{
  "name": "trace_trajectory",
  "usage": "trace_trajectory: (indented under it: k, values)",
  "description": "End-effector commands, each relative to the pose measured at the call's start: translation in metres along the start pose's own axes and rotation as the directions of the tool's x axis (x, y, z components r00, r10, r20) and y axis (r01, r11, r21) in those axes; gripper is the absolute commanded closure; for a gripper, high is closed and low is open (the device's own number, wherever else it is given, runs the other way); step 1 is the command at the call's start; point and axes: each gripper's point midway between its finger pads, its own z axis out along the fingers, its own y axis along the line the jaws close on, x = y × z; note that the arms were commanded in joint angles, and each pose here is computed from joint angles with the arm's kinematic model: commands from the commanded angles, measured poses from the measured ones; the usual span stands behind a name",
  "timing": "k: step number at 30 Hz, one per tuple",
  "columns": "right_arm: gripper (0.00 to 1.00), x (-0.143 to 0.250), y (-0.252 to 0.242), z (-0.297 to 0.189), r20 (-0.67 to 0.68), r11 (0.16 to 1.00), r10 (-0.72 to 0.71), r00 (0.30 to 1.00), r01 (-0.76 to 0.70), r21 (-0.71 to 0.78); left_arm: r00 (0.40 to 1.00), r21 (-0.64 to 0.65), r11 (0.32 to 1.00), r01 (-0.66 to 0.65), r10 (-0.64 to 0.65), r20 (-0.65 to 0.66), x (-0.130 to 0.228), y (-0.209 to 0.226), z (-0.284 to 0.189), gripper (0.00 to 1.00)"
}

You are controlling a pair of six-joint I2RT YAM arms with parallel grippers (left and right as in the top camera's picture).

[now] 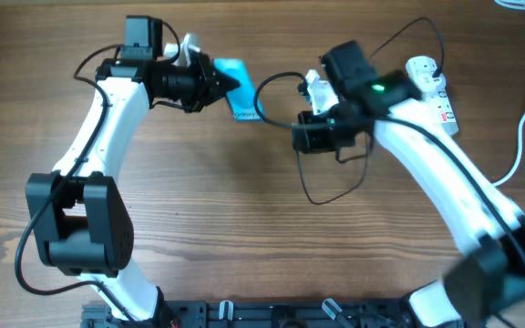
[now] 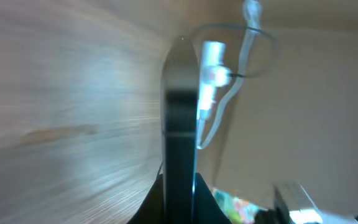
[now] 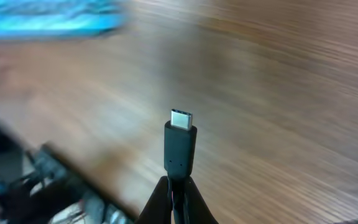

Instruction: Plug charger to phone and switch on socket

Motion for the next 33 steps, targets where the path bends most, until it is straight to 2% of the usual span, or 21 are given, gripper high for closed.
trace_trajectory:
  k: [1, 3, 7, 10, 13, 15, 19, 22, 25, 33]
  values:
    - [0.96, 0.019, 0.054, -0.039, 0.048, 0.966, -0.139, 0.989, 0.146, -0.215, 0.971, 0.325, 0.930, -0.169, 0.213, -0.104, 0.025, -0.069, -0.019, 0.96]
    - [0.96, 0.028, 0.058, -0.051, 0.053, 0.965, -0.141, 0.989, 0.150, -0.218, 0.948, 0.420, 0.880, -0.222, 0.295, -0.117, 0.032, -0.086, -0.027, 0.96]
    - [0.96, 0.037, 0.062, -0.050, 0.018, 0.967, -0.126, 0.992, 0.127, -0.221, 0.943, 0.445, 0.867, -0.223, 0.308, -0.128, 0.035, -0.090, -0.029, 0.96]
    - [0.96, 0.035, 0.075, -0.046, 0.022, 0.966, -0.100, 0.995, 0.103, -0.237, 0.916, 0.517, 0.815, -0.262, 0.379, -0.134, 0.042, -0.101, -0.037, 0.96]
    - [0.96, 0.029, 0.084, -0.039, 0.046, 0.974, -0.067, 0.997, 0.076, -0.212, 0.914, 0.518, 0.813, -0.266, 0.383, -0.131, 0.042, -0.102, -0.038, 0.96]
    - [0.96, 0.023, 0.078, -0.033, 0.072, 0.992, -0.007, 0.997, 0.016, -0.129, 0.914, 0.518, 0.813, -0.266, 0.383, -0.131, 0.042, -0.102, -0.038, 0.96]
    - [0.96, 0.018, 0.064, -0.026, 0.137, 0.999, 0.012, 0.991, -0.018, 0.043, 0.910, 0.519, 0.811, -0.270, 0.391, -0.137, 0.045, -0.104, -0.035, 0.96]
    - [0.96, 0.014, 0.069, -0.025, 0.154, 0.999, 0.005, 0.988, -0.010, 0.034, 0.883, 0.524, 0.789, -0.321, 0.450, -0.136, 0.058, -0.109, -0.021, 0.96]
    - [0.96, 0.018, 0.067, -0.024, 0.140, 0.999, -0.015, 0.990, 0.008, 0.046, 0.891, 0.449, 0.824, -0.346, 0.439, -0.120, 0.057, -0.106, 0.000, 0.96]
    - [0.96, 0.013, 0.049, -0.027, 0.176, 0.989, 0.007, 0.984, -0.032, 0.142, 0.891, 0.437, 0.828, -0.351, 0.439, -0.116, 0.057, -0.106, 0.003, 0.96]
